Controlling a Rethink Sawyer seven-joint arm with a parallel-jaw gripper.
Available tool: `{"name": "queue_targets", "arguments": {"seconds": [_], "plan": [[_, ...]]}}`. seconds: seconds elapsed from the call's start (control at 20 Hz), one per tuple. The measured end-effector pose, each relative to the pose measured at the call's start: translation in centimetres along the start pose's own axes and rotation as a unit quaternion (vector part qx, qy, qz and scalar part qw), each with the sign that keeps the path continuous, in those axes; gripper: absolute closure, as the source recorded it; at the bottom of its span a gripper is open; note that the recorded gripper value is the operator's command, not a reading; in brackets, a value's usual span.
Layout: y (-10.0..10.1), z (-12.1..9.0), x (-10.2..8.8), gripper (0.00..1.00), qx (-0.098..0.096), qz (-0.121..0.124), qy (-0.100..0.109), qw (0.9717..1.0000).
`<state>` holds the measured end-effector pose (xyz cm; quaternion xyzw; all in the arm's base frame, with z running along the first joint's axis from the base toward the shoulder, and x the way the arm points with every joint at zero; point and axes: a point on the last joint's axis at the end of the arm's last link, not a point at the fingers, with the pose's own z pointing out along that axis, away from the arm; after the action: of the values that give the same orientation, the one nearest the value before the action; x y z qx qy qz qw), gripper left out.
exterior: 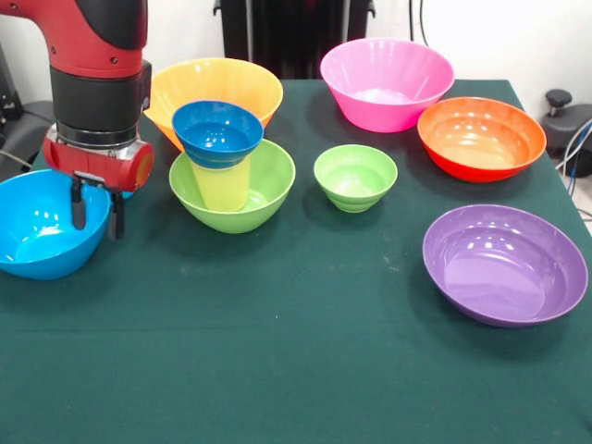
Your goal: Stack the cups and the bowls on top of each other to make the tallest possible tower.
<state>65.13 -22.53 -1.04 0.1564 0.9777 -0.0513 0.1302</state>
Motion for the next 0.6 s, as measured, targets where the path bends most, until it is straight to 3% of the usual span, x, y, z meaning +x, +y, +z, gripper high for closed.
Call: {"name": "queue_targets", "arguments": {"seconds": [0.6], "plan": [[0.26, 0.25, -0.02, 1.00, -0.007, -0.006, -0.015, 0.9998]]}}
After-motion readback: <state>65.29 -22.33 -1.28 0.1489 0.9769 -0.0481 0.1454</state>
